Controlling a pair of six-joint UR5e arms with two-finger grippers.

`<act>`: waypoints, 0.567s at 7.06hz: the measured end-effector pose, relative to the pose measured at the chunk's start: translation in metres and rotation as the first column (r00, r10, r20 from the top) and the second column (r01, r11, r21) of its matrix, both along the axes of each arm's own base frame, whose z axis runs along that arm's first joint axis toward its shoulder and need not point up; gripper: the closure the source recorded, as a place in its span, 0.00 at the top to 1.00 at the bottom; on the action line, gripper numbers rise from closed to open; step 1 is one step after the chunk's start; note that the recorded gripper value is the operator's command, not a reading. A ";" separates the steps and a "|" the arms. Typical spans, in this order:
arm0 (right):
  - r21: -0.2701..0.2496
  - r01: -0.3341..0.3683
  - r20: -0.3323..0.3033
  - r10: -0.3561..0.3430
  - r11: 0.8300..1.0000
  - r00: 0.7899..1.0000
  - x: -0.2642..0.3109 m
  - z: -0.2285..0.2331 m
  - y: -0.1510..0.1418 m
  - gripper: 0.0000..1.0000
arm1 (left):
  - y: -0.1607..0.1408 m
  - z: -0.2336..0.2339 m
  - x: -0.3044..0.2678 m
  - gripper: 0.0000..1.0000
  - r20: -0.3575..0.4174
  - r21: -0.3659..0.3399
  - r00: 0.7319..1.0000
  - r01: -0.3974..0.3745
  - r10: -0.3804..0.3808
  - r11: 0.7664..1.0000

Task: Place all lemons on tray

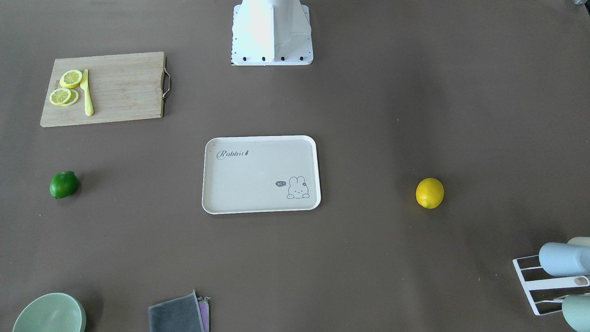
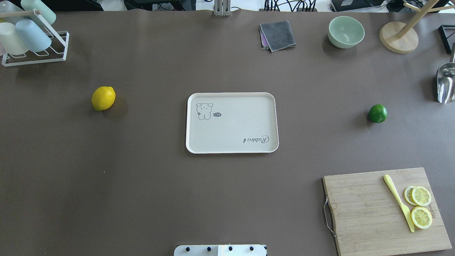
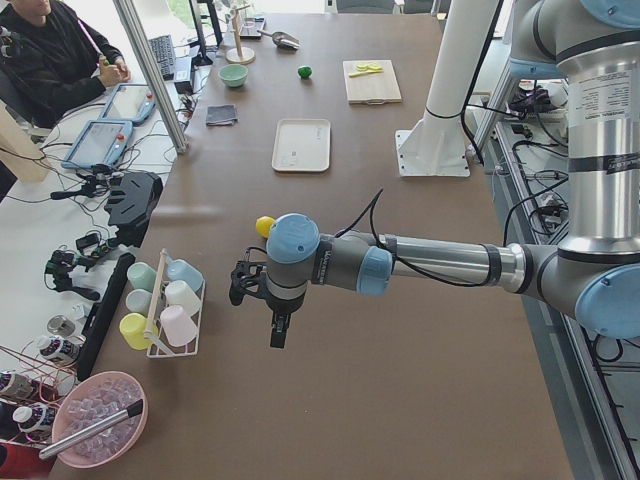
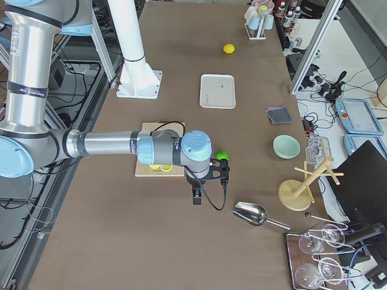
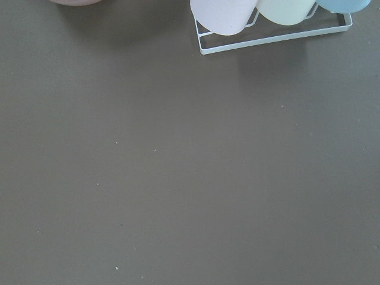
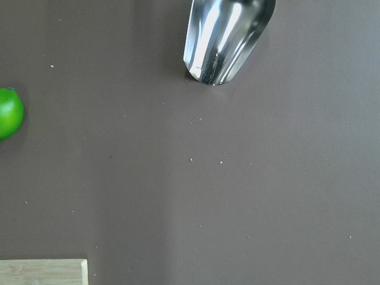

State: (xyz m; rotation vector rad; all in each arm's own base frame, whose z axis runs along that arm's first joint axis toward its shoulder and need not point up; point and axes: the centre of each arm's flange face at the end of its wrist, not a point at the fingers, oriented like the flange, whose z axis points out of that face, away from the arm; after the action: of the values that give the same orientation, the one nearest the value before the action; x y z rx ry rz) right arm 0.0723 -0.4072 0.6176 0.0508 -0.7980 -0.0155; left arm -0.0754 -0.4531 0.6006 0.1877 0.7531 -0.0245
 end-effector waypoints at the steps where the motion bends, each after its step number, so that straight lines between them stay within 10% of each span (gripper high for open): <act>1: 0.008 0.000 0.004 0.000 1.000 1.000 0.000 -0.002 -0.002 1.00 | -0.002 -0.008 0.000 0.98 0.000 0.020 1.000 -0.001 0.001 1.000; 4: 0.056 -0.013 0.004 0.012 0.998 1.000 -0.001 -0.030 -0.020 1.00 | -0.018 -0.038 0.006 0.98 -0.009 0.152 1.000 -0.017 0.018 0.988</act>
State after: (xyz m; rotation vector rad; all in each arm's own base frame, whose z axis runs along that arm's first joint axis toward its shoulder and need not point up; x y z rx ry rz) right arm 0.0710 -0.4275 0.5880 0.1087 -0.8009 -0.0258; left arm -0.0698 -0.4709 0.5631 0.3268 0.7669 0.0489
